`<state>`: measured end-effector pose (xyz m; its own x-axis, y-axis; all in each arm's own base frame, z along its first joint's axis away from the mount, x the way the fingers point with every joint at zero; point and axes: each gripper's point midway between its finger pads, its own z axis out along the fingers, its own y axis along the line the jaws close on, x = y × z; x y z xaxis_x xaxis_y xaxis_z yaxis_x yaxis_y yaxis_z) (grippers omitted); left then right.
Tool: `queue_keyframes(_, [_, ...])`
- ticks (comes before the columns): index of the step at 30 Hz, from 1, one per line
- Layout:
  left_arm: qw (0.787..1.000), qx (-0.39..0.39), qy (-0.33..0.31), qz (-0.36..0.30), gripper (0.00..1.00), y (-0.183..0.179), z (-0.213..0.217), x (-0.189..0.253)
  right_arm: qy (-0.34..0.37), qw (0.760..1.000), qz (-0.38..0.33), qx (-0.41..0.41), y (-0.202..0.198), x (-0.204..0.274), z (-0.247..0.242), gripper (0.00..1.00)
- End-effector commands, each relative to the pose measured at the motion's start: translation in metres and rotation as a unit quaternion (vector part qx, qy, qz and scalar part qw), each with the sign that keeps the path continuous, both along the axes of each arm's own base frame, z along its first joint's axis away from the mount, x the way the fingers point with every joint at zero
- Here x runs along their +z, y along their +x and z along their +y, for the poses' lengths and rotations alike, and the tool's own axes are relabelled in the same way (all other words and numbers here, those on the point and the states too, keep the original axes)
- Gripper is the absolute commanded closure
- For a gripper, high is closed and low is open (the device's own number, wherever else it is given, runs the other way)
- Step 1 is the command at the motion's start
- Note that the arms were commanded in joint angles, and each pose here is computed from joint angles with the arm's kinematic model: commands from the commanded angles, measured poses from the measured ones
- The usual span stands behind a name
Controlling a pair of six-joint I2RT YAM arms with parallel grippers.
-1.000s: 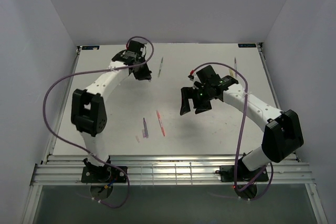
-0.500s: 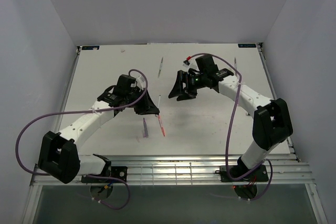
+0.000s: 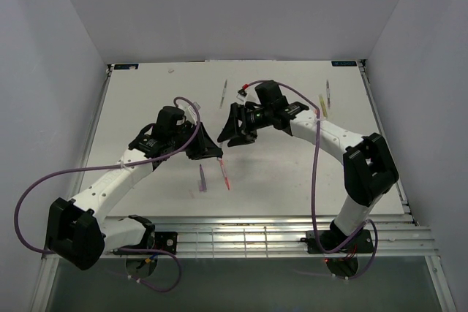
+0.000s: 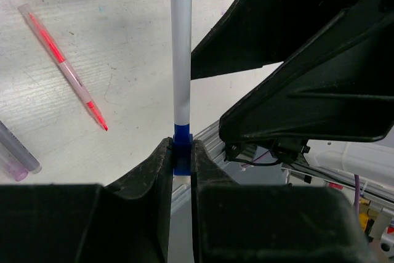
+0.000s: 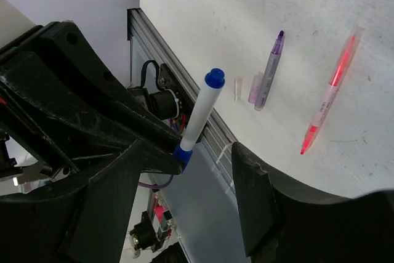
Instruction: Open the pen caps
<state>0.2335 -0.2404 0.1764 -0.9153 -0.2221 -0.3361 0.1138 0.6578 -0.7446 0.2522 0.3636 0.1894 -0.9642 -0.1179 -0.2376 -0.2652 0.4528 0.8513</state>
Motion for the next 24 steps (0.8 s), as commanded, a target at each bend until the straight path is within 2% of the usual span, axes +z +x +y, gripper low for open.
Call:
queue_keyframes(1, [1.000, 0.000, -0.013, -0.014, 1.00, -0.002, -0.002, 0.010, 0.032, 0.999, -0.001, 0.003, 0.001, 0.011, 0.013, 0.35])
queue_keyframes(6, [1.000, -0.001, -0.021, -0.017, 1.00, -0.004, -0.004, 0.015, 0.025, 1.000, 0.018, 0.007, -0.006, -0.001, 0.021, 0.38])
queue_keyframes(9, [0.999, -0.001, -0.025, -0.022, 1.00, -0.004, -0.004, 0.019, 0.024, 0.999, 0.030, 0.005, -0.009, -0.006, 0.025, 0.47])
queue_keyframes(10, [0.999, -0.001, -0.026, -0.025, 1.00, -0.004, -0.004, 0.020, 0.028, 0.999, 0.030, 0.007, -0.008, -0.005, 0.026, 0.56])
queue_keyframes(13, [0.999, 0.000, -0.029, -0.029, 1.00, -0.004, -0.004, 0.024, 0.031, 0.999, 0.035, 0.017, -0.013, -0.005, 0.030, 0.67])
queue_keyframes(15, [0.999, -0.001, -0.031, -0.031, 1.00, -0.005, -0.004, 0.026, 0.033, 0.999, 0.032, 0.020, -0.014, -0.006, 0.030, 0.83])
queue_keyframes(17, [0.999, -0.007, -0.037, -0.030, 1.00, -0.007, -0.006, 0.027, 0.036, 0.999, 0.033, 0.023, -0.015, -0.007, 0.029, 0.92])
queue_keyframes(21, [0.994, -0.056, -0.088, -0.039, 1.00, -0.021, -0.017, 0.039, 0.064, 0.997, 0.017, 0.041, -0.018, -0.002, 0.022, 0.92])
queue_keyframes(23, [0.988, -0.089, -0.119, -0.044, 1.00, -0.032, -0.022, 0.044, 0.101, 0.993, 0.014, 0.062, -0.022, 0.009, 0.020, 0.92])
queue_keyframes(24, [0.986, -0.093, -0.127, -0.048, 1.00, -0.035, -0.022, 0.048, 0.130, 0.989, -0.013, 0.068, -0.019, 0.021, 0.020, 0.92])
